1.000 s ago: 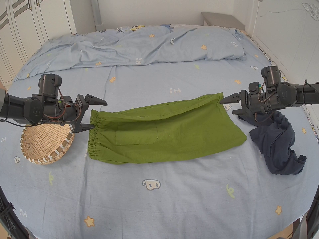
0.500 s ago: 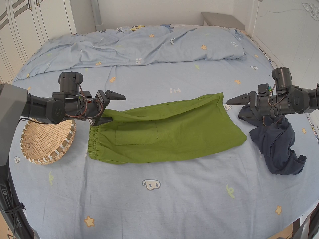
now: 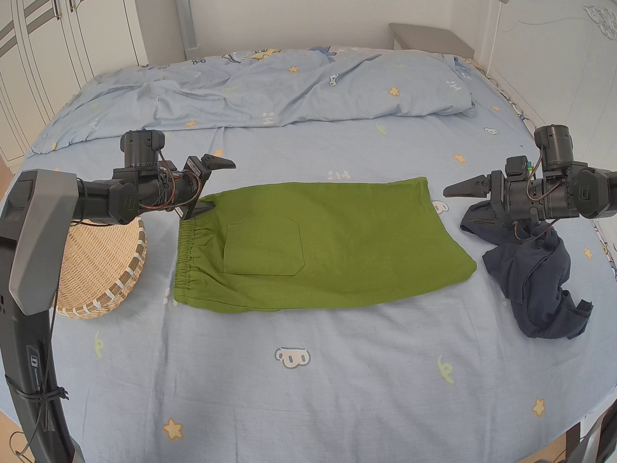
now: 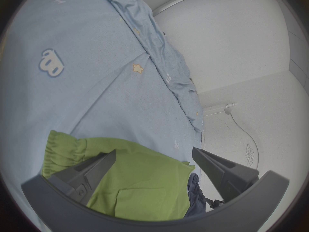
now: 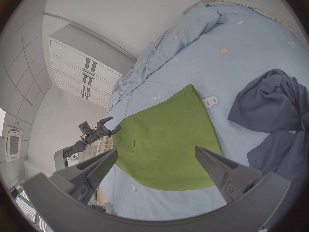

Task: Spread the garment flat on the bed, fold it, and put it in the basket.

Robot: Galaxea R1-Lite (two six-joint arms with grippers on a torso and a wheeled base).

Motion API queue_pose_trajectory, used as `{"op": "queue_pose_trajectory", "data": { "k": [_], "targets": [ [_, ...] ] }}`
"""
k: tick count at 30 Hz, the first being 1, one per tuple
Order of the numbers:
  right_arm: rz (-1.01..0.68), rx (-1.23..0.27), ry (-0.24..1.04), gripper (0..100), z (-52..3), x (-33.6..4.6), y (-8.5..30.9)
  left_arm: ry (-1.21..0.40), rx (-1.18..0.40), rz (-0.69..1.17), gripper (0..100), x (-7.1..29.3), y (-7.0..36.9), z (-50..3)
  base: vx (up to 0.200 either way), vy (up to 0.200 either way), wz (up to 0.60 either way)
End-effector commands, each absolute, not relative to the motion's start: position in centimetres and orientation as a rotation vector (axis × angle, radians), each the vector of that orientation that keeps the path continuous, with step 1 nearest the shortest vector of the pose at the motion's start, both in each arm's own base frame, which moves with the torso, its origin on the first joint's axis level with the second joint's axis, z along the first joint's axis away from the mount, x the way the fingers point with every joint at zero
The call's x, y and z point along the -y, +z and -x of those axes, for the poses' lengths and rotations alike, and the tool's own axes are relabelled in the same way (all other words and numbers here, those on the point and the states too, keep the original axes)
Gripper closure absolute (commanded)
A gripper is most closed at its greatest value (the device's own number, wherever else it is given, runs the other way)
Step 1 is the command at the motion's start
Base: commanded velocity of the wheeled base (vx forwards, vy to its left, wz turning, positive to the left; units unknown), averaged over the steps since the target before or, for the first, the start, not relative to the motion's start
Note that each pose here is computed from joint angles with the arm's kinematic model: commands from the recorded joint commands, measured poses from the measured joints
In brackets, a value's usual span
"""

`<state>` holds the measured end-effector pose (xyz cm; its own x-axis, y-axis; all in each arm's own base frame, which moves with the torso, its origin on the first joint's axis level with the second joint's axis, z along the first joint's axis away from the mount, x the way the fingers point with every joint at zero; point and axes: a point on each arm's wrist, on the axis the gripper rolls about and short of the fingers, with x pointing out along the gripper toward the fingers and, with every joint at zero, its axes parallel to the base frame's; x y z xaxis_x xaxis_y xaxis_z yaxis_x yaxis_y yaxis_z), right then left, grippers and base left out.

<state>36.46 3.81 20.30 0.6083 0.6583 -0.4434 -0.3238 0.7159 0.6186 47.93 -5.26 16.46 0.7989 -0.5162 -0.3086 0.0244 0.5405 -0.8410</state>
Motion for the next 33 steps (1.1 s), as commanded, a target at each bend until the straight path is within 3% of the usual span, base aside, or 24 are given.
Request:
{"op": "queue_pose_trajectory", "data": {
  "k": [1,12,20,21,25,33],
  "targets": [
    [-0.513,-0.707,0.599,0,-36.3,-3.8,20.4,-0.332,-0.592,0.963,0,5.7,13.8,-50.1,0.000,0.000,0.00],
    [-0.508,-0.709,0.598,0,-36.3,-3.8,20.3,-0.327,-0.581,0.965,0,5.4,14.4,-49.9,0.000,0.000,0.00],
    [-0.506,-0.716,0.604,0,-36.1,-4.1,20.1,-0.340,-0.507,0.967,0,4.5,20.8,-45.1,0.000,0.000,0.00],
    [-0.504,-0.711,0.610,0,-36.0,-4.2,20.2,-0.324,-0.522,0.968,0,3.9,21.7,-42.3,0.000,0.000,0.00],
    [-0.501,-0.703,0.614,0,-35.8,-4.3,20.3,-0.286,-0.581,0.973,0,3.4,20.4,-38.9,0.000,0.000,0.00],
    [-0.499,-0.700,0.622,0,-35.1,-4.4,20.6,-0.250,-0.595,0.888,0,1.1,12.7,-33.5,0.000,0.000,0.00]
  ]
}}
